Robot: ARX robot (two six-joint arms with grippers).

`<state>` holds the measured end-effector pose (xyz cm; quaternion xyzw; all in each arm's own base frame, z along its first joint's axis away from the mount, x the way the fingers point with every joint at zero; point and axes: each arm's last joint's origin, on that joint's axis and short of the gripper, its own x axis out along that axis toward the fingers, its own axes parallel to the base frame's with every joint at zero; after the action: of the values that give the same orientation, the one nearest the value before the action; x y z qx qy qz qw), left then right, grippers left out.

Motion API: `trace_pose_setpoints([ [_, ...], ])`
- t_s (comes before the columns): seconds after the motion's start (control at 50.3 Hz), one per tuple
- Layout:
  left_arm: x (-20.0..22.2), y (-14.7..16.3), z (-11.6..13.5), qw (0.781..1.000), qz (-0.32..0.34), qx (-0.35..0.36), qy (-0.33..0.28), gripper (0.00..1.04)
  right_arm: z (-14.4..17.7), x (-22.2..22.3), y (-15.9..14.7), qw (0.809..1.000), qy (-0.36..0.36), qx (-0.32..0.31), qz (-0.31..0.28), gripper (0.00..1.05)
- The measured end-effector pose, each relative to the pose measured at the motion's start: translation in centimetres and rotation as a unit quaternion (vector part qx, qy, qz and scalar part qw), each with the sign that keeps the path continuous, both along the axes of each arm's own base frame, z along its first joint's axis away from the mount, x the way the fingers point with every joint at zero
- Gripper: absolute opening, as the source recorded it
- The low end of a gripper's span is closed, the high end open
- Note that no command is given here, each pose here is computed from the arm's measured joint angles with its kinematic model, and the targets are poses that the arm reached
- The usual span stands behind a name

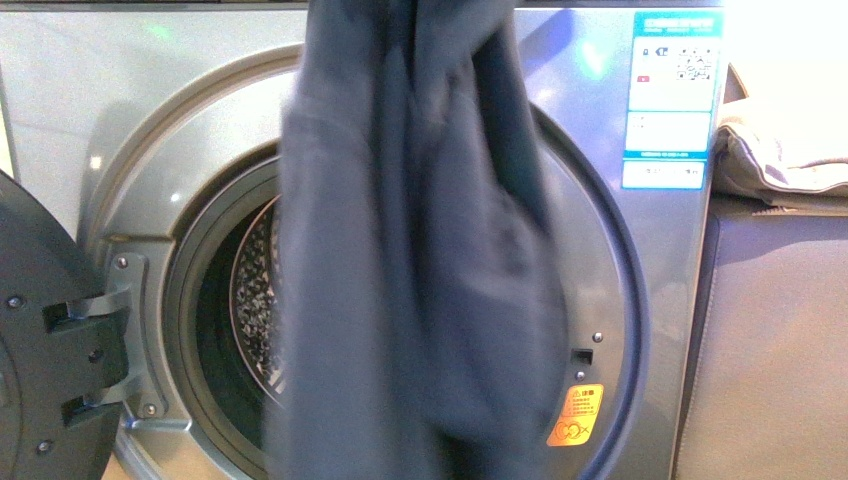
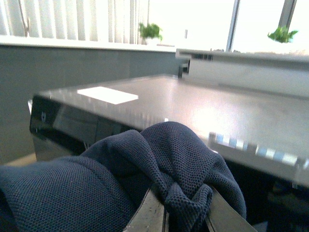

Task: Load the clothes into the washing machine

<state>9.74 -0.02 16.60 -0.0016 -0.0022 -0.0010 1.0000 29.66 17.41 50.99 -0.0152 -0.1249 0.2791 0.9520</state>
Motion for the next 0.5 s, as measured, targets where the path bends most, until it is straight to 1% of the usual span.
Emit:
trace_pose_setpoints([
  [0.06,0.0,0.0,0.0,1.000,0.000,0.000,0.000,0.98,0.2,0.7,0.6,1.000,-0.016,0.009,0.002,0.05],
  [0.238,0.0,0.0,0.0,1.000,0.000,0.000,0.000,0.98,-2.0,2.7,1.9,1.000,0.013,-0.008,0.005,0.05],
  [0.457,0.0,0.0,0.0,1.000,0.000,0.000,0.000,0.98,-1.9,2.6,1.9,1.000,0.013,-0.007,0.005,0.05],
  [0.497,0.0,0.0,0.2,0.999,-0.030,-0.022,-0.010,0.98,-1.9,2.6,1.9,1.000,0.012,-0.007,0.005,0.05],
])
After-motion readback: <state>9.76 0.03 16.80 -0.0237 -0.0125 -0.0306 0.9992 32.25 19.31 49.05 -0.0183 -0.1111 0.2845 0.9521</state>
